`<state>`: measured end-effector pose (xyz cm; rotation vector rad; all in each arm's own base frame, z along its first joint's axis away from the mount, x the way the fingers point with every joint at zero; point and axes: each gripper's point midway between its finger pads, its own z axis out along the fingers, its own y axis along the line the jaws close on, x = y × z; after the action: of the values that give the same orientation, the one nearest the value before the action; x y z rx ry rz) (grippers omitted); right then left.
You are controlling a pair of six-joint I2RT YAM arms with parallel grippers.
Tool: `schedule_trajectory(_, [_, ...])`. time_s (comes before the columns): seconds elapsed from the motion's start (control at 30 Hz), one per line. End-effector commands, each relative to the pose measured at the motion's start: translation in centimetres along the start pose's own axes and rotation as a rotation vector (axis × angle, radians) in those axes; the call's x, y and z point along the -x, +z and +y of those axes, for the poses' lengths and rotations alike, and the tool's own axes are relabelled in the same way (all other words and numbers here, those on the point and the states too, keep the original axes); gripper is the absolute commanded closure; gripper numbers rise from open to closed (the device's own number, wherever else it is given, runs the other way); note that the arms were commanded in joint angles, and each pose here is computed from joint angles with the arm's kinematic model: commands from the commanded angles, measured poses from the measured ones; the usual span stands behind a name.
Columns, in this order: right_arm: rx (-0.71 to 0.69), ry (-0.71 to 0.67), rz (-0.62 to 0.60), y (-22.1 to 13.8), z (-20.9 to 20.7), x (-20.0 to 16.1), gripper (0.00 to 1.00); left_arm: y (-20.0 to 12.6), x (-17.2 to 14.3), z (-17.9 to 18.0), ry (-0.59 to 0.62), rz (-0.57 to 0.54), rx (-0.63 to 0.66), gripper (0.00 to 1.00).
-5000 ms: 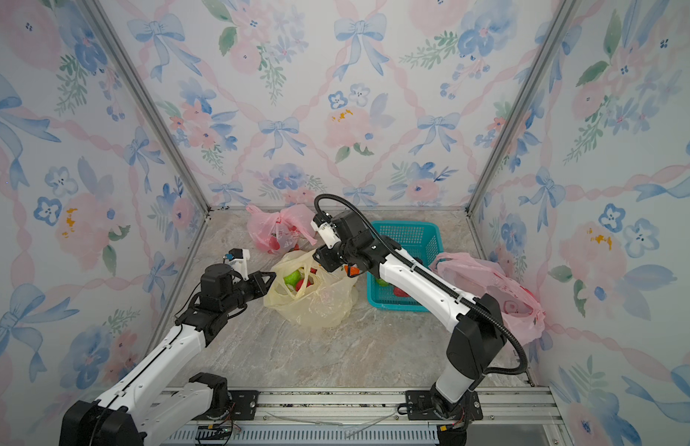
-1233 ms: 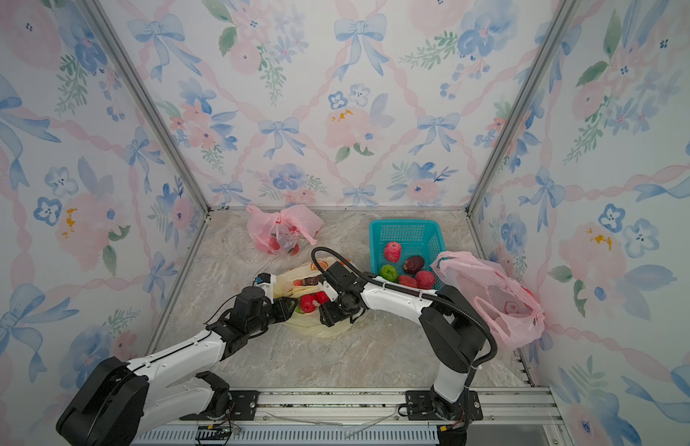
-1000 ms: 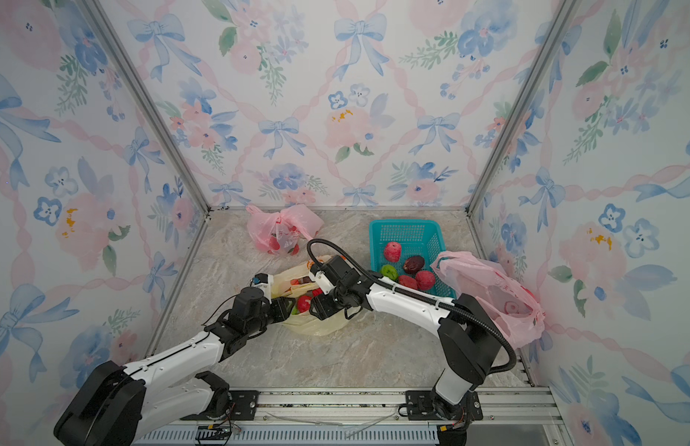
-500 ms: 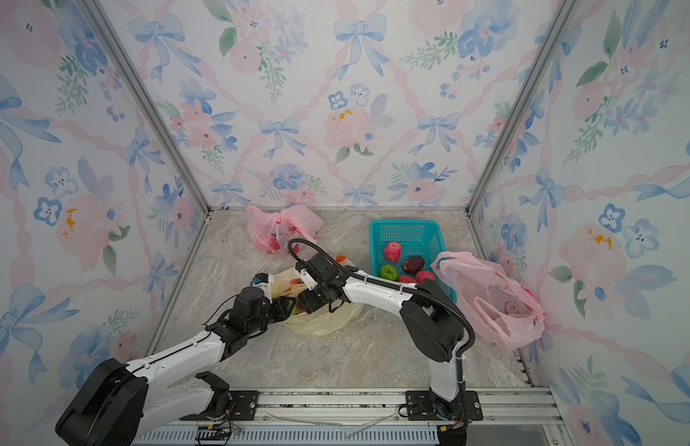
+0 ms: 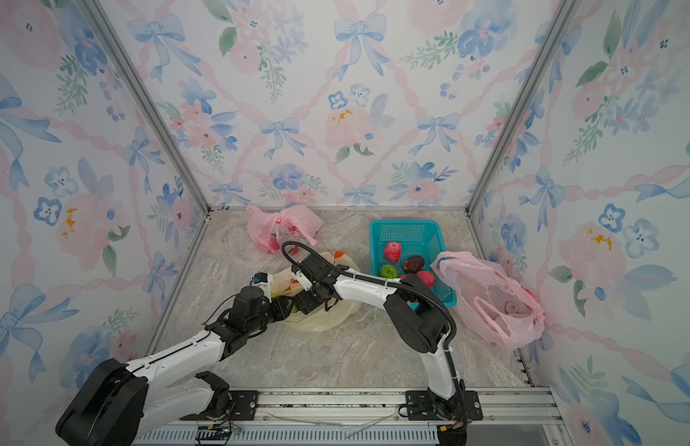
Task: Untie the knot of a plastic bag & take out the apple
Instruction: Pick up the apple from the plastic bag.
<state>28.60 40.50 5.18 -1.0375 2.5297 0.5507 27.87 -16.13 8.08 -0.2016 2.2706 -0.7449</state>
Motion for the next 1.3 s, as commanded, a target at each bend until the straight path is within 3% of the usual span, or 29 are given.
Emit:
schedule_trajectory(0.0, [-0.016,-0.018,0.019,0.3,0.3,-0.1,0.3,-0.2,-3.7,4.0,-0.018,0.134,0.146,0.65])
schedule_trajectory(0.1, [-0.025,-0.017,0.017,0.3,0.2,0.0,0.4,-0.2,-3.7,4.0,-0.018,0.132,0.147,0.66])
schedule_trajectory(0.27, [0.004,-0.032,-0.093,-2.3,1.2,1.7,0.51,-0.2,-3.9,4.3,-0.01,0.14,0.156,0.65])
schedule_trajectory(0.43, [0.095,-0.046,-0.217,-6.1,2.7,3.7,0.52,-0.4,-3.8,4.5,0.001,0.134,0.167,0.65])
schedule_trajectory(0.77, [0.23,0.08,-0.423,-14.8,1.3,6.1,0.51,-1.0,-2.7,4.2,0.013,0.084,0.168,0.65])
schedule_trajectory(0.97, [-0.03,0.226,-0.476,-19.9,-8.4,5.7,0.5,-1.2,-2.3,3.8,0.019,0.079,0.157,0.65])
schedule_trajectory(1.2, [-0.305,0.423,-0.457,-22.6,-20.4,2.0,0.5,-1.4,-1.9,3.6,0.025,0.064,0.154,0.64])
schedule_trajectory(1.27, [-0.437,0.457,-0.399,-22.8,-23.8,0.4,0.5,-1.5,-1.9,3.5,0.026,0.063,0.152,0.64])
